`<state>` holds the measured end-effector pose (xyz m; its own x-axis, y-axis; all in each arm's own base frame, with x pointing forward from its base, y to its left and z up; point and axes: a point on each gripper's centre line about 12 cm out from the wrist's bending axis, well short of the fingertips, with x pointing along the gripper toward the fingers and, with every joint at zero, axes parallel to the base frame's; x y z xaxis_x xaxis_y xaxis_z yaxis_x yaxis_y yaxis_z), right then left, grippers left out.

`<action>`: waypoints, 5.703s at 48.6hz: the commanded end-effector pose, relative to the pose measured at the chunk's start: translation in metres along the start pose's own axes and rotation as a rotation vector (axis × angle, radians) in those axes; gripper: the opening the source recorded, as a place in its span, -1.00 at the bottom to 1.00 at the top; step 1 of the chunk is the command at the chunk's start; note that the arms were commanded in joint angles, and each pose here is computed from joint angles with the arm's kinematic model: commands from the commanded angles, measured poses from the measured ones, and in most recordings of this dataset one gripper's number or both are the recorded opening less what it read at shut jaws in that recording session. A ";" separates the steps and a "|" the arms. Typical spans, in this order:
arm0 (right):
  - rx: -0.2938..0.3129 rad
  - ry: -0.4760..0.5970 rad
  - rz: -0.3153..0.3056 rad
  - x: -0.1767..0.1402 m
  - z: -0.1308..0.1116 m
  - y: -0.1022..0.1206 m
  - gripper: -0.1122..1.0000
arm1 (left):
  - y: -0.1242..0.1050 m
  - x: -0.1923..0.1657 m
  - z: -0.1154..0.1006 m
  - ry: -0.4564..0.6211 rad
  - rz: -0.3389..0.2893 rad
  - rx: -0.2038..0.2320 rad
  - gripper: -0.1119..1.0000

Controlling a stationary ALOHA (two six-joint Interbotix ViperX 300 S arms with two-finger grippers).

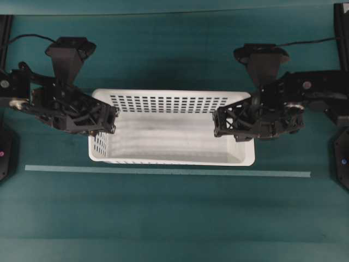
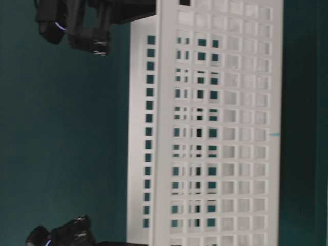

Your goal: Lift the white basket with both hands.

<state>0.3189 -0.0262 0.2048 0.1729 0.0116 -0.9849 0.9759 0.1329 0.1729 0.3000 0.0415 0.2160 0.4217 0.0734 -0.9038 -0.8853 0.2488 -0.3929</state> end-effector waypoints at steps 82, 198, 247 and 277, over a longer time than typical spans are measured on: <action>-0.033 0.048 0.014 0.052 -0.004 -0.012 -0.41 | 0.009 0.052 -0.001 0.017 0.051 -0.003 -0.67; -0.345 -0.350 0.771 -0.110 0.005 0.014 0.86 | 0.008 -0.123 -0.001 -0.331 -0.587 0.275 0.83; -1.021 -0.885 0.953 -0.160 -0.029 -0.042 0.82 | 0.006 -0.163 -0.025 -0.629 -0.734 0.861 0.83; -1.026 -0.950 1.025 -0.178 -0.037 -0.070 0.82 | 0.015 -0.182 -0.031 -0.702 -0.796 0.915 0.83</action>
<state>0.2124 -0.0014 0.3647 0.9966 -0.0046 -0.0827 0.0236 0.9728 0.2303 0.2008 0.0033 0.3657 0.9919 0.0188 -0.1254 -0.0517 0.9630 -0.2646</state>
